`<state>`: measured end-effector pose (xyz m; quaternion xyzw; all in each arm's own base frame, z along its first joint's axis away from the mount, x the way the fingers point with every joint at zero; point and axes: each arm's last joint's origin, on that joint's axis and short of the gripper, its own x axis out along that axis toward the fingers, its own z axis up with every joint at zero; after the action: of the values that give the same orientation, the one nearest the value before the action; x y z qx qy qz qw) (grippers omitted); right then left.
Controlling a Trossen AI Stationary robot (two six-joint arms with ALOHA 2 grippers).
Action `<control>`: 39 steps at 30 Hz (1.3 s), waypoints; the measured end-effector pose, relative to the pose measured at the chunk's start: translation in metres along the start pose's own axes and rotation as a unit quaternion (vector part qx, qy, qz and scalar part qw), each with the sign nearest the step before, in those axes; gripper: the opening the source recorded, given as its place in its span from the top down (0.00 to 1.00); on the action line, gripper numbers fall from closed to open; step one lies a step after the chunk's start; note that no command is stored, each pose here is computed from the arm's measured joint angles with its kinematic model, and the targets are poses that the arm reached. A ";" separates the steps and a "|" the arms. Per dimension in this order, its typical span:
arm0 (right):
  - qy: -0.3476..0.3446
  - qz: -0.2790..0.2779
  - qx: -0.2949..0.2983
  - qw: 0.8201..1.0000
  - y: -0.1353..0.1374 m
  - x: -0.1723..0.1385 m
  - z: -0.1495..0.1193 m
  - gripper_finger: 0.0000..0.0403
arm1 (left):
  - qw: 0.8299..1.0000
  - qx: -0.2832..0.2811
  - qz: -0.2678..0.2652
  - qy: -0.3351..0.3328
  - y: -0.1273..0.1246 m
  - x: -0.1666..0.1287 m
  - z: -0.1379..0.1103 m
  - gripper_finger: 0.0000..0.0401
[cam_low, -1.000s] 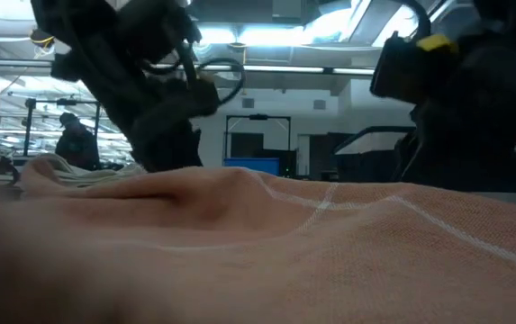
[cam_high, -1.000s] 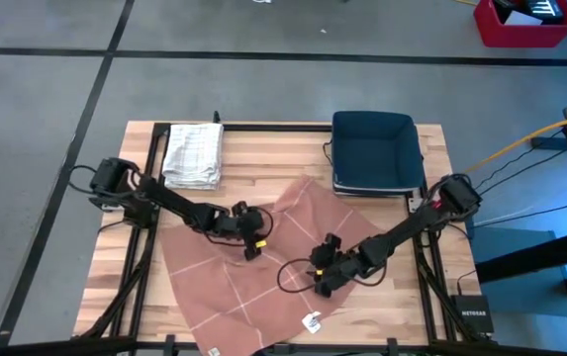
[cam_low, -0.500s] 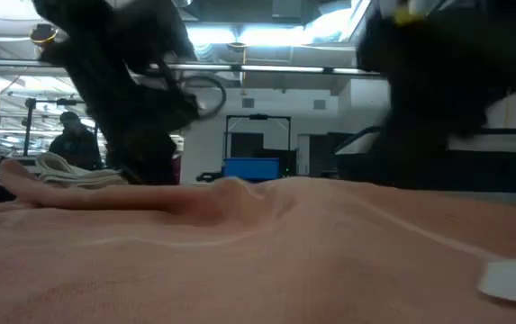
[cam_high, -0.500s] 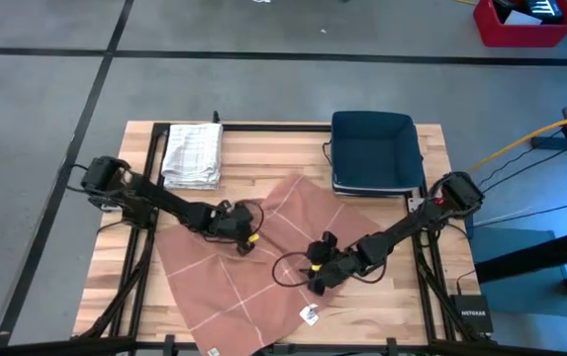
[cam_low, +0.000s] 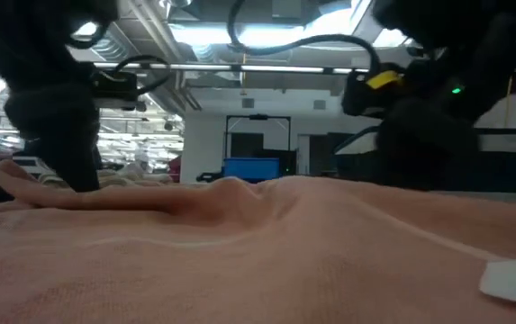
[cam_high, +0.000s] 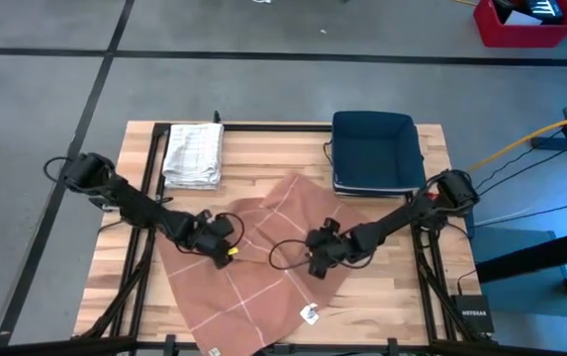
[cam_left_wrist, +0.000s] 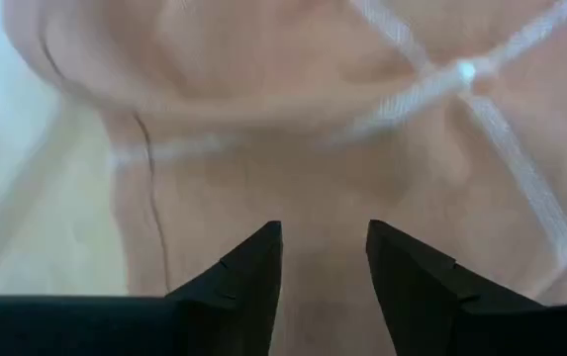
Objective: Fold towel
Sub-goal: Fold the brown towel on the table
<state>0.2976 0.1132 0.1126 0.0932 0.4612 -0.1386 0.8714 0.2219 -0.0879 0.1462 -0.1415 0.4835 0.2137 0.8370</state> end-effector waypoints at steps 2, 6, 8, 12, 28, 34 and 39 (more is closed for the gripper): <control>-0.010 -0.002 -0.003 1.000 -0.005 0.010 0.004 0.40 | 0.999 -0.033 -0.024 -0.009 -0.004 0.002 -0.010 0.64; -0.043 0.001 -0.012 0.999 -0.015 0.028 0.017 0.40 | 0.994 -0.087 -0.062 -0.016 -0.009 0.008 -0.041 0.64; -0.053 0.007 -0.016 0.998 -0.022 0.034 0.024 0.40 | 0.991 -0.103 -0.086 -0.022 -0.014 0.008 -0.052 0.64; -0.081 0.003 -0.017 0.997 -0.038 0.042 0.038 0.40 | 0.988 -0.106 -0.102 -0.046 -0.020 0.006 -0.059 0.64; -0.085 0.069 -0.038 0.993 -0.060 -0.022 0.083 0.40 | 0.990 -0.001 -0.113 -0.085 -0.035 -0.037 -0.007 0.64; -0.036 0.124 -0.015 0.992 -0.038 -0.068 0.062 0.40 | 0.997 0.032 -0.052 -0.054 -0.021 -0.045 -0.010 0.64; -0.019 0.073 -0.008 0.997 -0.023 -0.057 0.031 0.40 | 0.999 0.001 -0.042 -0.024 -0.012 -0.028 -0.030 0.64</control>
<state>0.2832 0.0910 0.1764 0.1173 0.4375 -0.0729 0.8885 0.1928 -0.1180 0.1559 -0.1559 0.4567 0.1815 0.8568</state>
